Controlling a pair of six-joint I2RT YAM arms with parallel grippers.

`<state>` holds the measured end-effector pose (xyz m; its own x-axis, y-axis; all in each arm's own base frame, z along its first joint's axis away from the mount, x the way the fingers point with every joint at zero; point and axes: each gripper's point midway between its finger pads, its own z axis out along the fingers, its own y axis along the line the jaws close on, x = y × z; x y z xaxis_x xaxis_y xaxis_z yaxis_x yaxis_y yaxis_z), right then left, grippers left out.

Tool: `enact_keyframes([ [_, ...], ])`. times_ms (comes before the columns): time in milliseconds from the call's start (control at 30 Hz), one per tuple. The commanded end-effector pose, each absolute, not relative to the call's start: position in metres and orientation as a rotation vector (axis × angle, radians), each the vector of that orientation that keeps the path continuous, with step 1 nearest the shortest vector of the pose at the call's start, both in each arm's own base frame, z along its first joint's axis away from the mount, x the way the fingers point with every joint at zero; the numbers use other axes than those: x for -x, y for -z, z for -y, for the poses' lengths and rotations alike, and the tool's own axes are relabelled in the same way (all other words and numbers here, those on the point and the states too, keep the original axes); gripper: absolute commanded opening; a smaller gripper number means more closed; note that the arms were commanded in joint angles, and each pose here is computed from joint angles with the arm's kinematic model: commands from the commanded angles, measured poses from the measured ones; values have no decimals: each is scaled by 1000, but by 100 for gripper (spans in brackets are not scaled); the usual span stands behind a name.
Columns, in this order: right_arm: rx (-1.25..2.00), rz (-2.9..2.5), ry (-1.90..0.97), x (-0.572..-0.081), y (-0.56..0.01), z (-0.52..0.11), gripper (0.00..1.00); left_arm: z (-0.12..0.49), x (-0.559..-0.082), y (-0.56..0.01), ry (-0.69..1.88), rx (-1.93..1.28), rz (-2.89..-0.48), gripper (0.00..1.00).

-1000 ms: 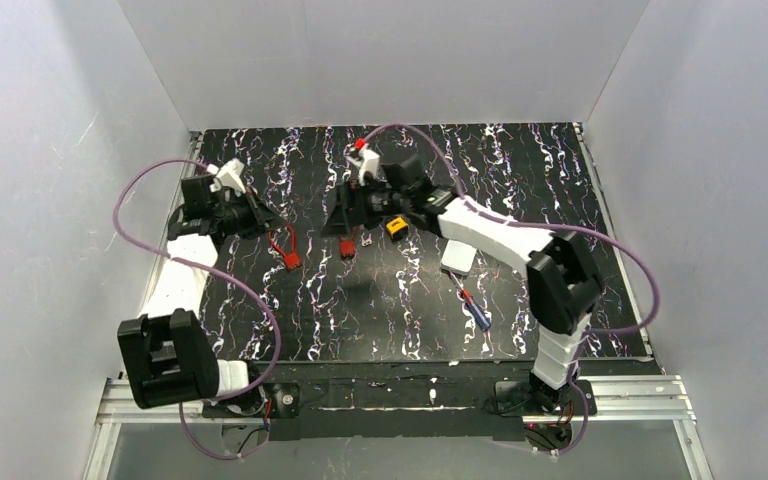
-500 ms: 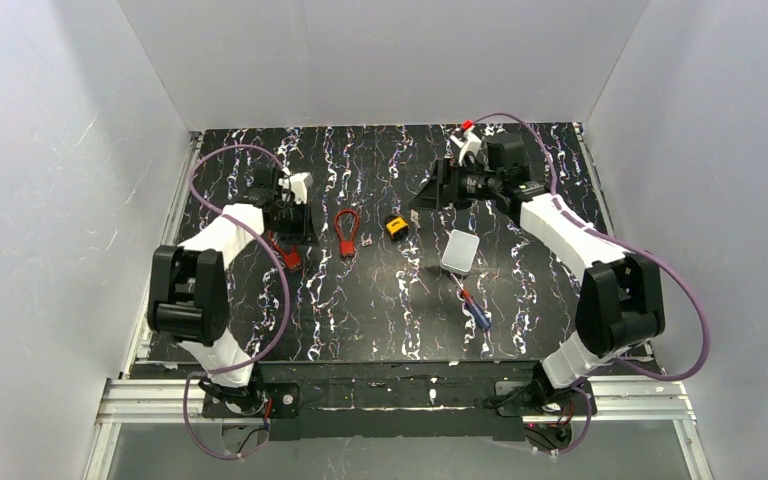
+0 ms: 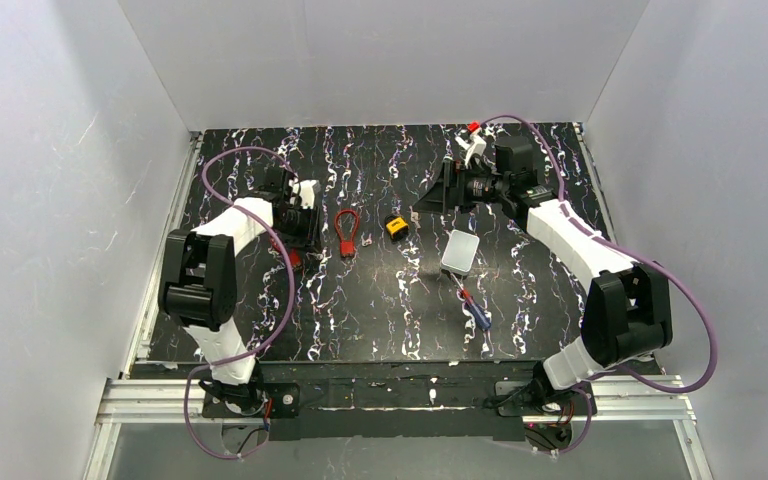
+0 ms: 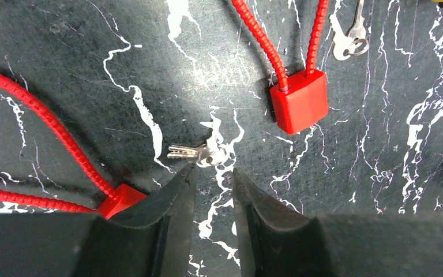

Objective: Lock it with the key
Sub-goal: Place the key at the center of the board.

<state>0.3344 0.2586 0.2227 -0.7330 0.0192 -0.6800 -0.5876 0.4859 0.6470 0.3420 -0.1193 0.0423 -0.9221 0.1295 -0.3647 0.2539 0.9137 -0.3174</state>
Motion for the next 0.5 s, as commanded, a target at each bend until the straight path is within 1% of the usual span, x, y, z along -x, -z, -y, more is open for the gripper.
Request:
enact_keyframes([
  [0,477,-2044,-1263,-339,-237,-257,98,121,-342,-55,520,-309,-2738,30],
  [133,468,-2038,-1257,-343,-241,-251,100,123,-341,-74,537,-324,-2705,35],
  [200,472,-2042,-1236,-345,-241,-245,100,126,-338,-90,564,-343,-2668,44],
  [267,472,-2061,-1190,-349,-237,-234,100,130,-332,-108,601,-402,-2627,54],
  [300,480,-2066,-1158,-352,-234,-228,100,131,-329,-116,615,-418,-2619,62],
  [367,467,-2092,-1098,-358,-228,-211,100,131,-321,-133,629,-440,-2612,79],
  [400,459,-2104,-1068,-361,-224,-201,100,130,-318,-142,634,-450,-2610,92],
  [433,454,-2113,-1038,-364,-222,-191,100,129,-314,-151,645,-454,-2608,98],
  [467,453,-2120,-1004,-368,-220,-179,100,126,-312,-160,661,-446,-2598,98],
])
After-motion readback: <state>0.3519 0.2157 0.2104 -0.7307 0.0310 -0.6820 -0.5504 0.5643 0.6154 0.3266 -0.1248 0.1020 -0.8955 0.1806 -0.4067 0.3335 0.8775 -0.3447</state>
